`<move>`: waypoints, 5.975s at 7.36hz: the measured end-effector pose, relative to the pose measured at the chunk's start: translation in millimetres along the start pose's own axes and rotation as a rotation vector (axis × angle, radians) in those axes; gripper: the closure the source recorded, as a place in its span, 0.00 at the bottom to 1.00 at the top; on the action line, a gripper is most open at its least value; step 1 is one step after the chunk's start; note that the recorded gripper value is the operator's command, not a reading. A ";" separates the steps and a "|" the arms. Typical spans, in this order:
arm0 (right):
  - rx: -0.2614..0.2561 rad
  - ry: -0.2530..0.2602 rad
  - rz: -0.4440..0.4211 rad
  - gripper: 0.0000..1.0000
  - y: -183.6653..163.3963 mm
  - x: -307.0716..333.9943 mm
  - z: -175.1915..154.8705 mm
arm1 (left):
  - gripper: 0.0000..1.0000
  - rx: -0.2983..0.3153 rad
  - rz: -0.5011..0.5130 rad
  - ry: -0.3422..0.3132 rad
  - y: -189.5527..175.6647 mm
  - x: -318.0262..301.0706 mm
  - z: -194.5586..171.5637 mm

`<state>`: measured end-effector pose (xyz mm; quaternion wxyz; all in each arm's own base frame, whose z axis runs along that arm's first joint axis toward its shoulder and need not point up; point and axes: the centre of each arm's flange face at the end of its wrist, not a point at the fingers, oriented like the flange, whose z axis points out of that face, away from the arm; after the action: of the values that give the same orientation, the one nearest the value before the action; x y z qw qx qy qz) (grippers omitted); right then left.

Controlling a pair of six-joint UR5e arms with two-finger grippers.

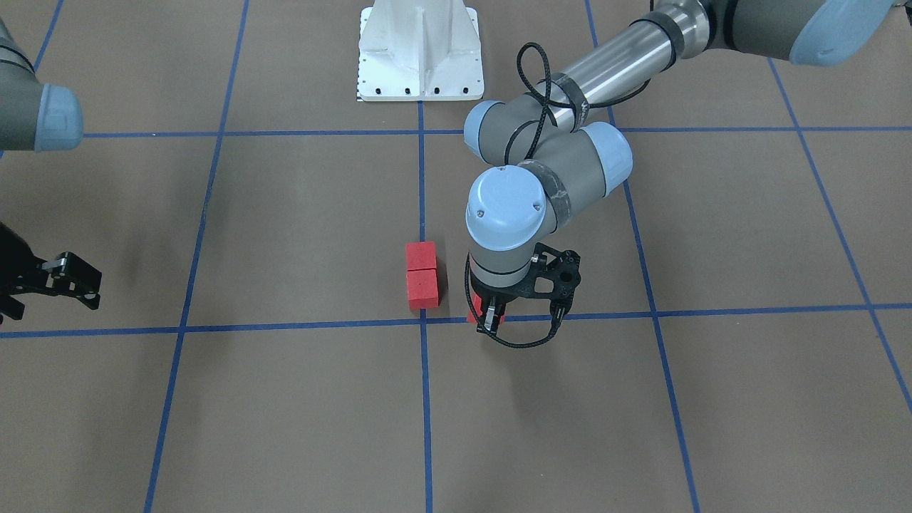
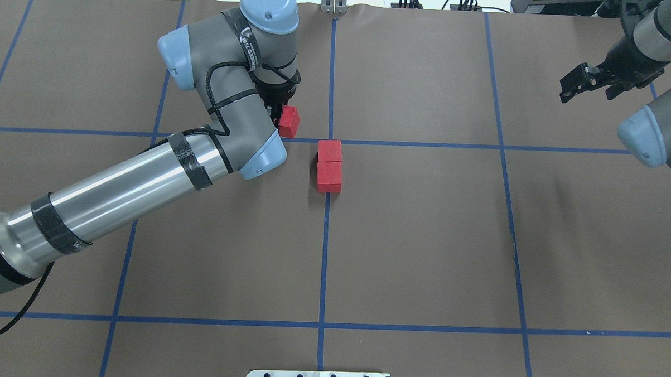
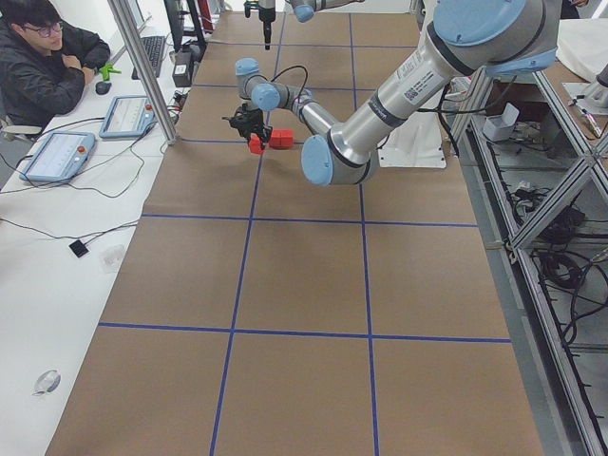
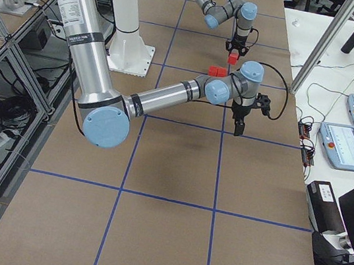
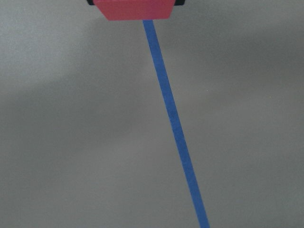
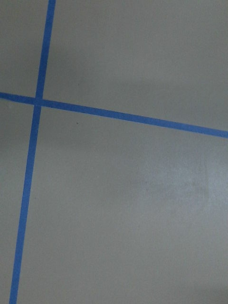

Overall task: Form red blocks into L shape at center
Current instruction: 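Lift the red cube with the left gripper and carry it toward the center cubes, then lower the held cube beside the farther center cube with the left gripper, then press the held cube against the farther center cube to align it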

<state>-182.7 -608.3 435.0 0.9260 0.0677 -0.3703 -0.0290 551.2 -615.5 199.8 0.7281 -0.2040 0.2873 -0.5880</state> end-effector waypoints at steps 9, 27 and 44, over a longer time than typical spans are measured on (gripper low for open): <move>-0.008 -0.001 0.014 0.01 -1.4 11.5 3.5 | 1.00 0.042 -0.163 -0.007 40.8 -29.6 25.0; -0.015 0.006 0.020 0.01 -5.8 13.1 9.3 | 1.00 0.089 -0.176 -0.030 71.3 -39.5 30.6; -0.019 0.010 0.024 0.01 -6.7 14.6 11.9 | 0.00 0.100 -0.152 -0.018 80.4 -44.3 28.7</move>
<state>-180.4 -617.7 452.5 0.9286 0.0546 -0.3664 -0.0209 623.2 -555.5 178.2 0.6931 -0.1940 0.2348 -0.6533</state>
